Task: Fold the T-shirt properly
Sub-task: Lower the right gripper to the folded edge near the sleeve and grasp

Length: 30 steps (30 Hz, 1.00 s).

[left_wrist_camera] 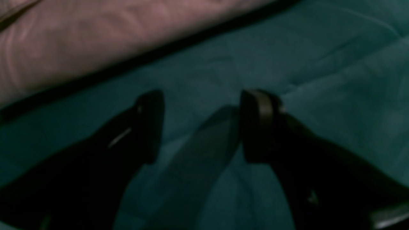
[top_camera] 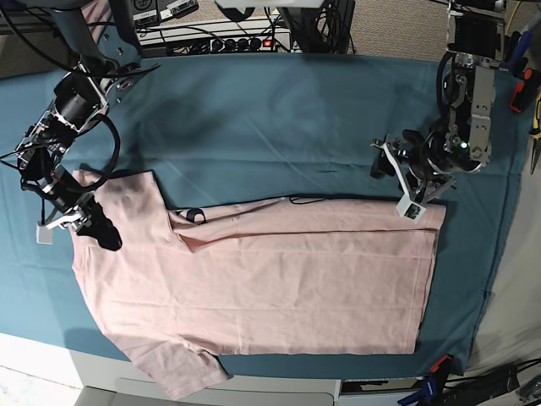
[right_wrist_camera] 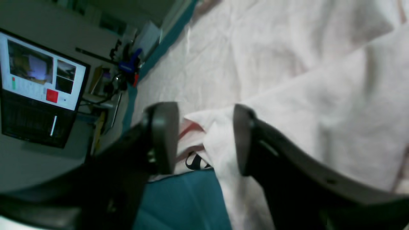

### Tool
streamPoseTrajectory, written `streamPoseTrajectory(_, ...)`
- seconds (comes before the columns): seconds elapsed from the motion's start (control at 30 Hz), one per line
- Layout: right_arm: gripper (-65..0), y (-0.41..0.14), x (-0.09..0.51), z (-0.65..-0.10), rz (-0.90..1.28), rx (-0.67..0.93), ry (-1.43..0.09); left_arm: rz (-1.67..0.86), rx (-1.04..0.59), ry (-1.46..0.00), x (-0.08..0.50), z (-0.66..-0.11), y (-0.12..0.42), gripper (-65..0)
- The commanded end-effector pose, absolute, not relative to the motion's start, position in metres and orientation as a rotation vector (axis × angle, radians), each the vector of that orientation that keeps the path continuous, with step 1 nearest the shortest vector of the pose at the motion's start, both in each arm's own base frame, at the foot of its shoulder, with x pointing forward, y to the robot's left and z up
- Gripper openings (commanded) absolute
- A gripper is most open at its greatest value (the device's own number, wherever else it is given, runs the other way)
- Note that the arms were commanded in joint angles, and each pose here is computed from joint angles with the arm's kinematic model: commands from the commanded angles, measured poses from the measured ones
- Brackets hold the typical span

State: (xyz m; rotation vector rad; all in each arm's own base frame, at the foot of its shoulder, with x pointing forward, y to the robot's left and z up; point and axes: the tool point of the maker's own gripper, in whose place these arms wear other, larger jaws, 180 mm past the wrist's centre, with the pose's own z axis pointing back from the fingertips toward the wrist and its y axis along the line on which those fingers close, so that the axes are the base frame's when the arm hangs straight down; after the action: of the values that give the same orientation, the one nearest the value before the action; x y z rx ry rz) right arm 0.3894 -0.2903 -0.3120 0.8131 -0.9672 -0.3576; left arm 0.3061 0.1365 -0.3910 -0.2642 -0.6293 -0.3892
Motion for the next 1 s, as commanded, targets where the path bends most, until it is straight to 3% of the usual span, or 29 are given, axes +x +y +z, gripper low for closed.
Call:
streamPoseTrajectory(0.0,-35.8,-0.305,0.395,-0.293,-0.363,0.8,-1.036,-0.394,-0.258,-0.672,0.315,-0.379,0.139,-27.2)
streamPoseTrajectory(0.4,-35.9,-0.36,0.319,-0.338,-0.662,0.76,-1.087,-0.392,-0.262,-0.665,0.311,-0.382,0.139,-27.2)
streamPoseTrajectory(0.97,-35.9,-0.344,0.324,-0.365,-0.641,0.683,-1.013,-0.392,-0.263,-0.665,0.311,-0.382,0.139,-27.2)
